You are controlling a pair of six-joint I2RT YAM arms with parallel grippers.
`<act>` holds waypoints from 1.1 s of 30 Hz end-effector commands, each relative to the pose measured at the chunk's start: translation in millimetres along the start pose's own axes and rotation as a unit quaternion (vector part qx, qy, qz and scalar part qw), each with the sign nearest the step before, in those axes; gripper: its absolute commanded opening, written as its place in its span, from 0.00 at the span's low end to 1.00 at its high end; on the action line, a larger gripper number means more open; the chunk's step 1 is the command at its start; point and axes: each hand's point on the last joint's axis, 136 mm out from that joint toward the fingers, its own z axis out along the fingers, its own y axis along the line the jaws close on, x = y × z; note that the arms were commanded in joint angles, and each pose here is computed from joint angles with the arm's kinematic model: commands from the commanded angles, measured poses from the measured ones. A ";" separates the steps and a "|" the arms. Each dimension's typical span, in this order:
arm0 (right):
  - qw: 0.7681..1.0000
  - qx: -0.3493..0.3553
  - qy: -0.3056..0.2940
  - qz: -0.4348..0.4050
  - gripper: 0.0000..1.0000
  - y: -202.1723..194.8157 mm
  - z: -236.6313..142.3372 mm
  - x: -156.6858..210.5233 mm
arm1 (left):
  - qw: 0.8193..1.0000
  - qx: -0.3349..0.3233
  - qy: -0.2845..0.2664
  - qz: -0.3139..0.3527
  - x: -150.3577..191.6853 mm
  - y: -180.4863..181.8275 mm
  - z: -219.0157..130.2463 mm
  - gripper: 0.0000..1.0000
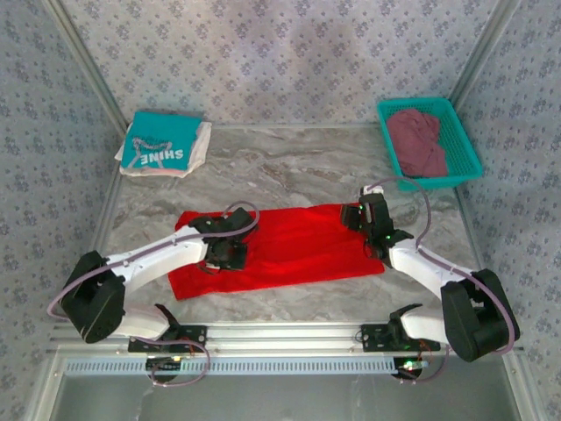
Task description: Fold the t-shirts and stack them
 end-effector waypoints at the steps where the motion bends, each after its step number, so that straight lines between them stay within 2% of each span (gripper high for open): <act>1: 1.000 0.000 0.000 0.011 0.61 1.3 -0.1 -7.6 | 0.997 0.068 0.016 0.025 6.0 -19.6 -7.7 0.00; 8: 1.000 0.001 0.000 0.010 0.61 1.2 -0.3 -7.9 | 0.994 0.069 0.070 0.050 27.2 -17.6 -2.5 0.00; 9: 1.000 0.001 0.000 0.011 0.61 1.3 -0.3 -8.3 | 0.994 0.062 0.079 0.052 29.0 -16.0 -1.0 0.07; 11: 1.000 0.000 0.002 0.010 0.61 1.4 0.2 -7.1 | 0.994 0.043 0.085 0.050 27.9 -11.3 -0.4 0.38; 12: 1.000 0.000 0.001 0.010 0.61 1.4 0.3 -7.7 | 0.995 0.038 0.080 0.052 24.6 -10.5 -3.2 0.45; 14: 1.000 -0.001 0.002 0.010 0.61 2.3 0.4 -7.4 | 0.997 0.030 0.048 0.052 11.1 -8.0 -14.2 0.51; 17: 1.000 0.000 0.001 0.010 0.61 1.9 0.3 -7.7 | 0.998 0.046 -0.018 0.024 -15.3 -3.0 -35.1 0.52; 19: 1.000 0.001 0.002 0.009 0.61 1.2 0.4 -7.7 | 0.997 0.050 -0.048 -0.038 -26.9 16.8 -36.9 0.51; 22: 1.000 0.001 0.001 0.008 0.61 1.6 -0.8 -8.9 | 0.989 0.062 -0.060 -0.117 -30.3 44.5 -25.6 0.48; 25: 1.000 0.006 0.001 0.008 0.61 -1.1 -1.1 -9.9 | 0.982 0.041 -0.080 -0.165 -38.3 69.5 -16.3 0.46; 27: 1.000 -0.002 0.006 0.017 0.57 -1.5 1.3 -11.7 | 0.977 0.040 -0.100 -0.185 -52.2 78.2 -13.7 0.43; 30: 0.998 -0.015 0.051 0.023 0.43 -2.6 11.2 -10.2 | 0.968 0.047 -0.133 -0.209 -79.7 84.7 -11.9 0.39; 32: 0.993 0.003 0.109 0.043 0.42 -12.7 15.7 -4.7 | 0.964 0.048 -0.146 -0.216 -95.8 87.1 -10.8 0.39; 33: 0.989 0.013 0.136 0.053 0.46 -18.0 16.0 -2.2 | 0.963 0.046 -0.148 -0.220 -102.4 89.0 -9.8 0.39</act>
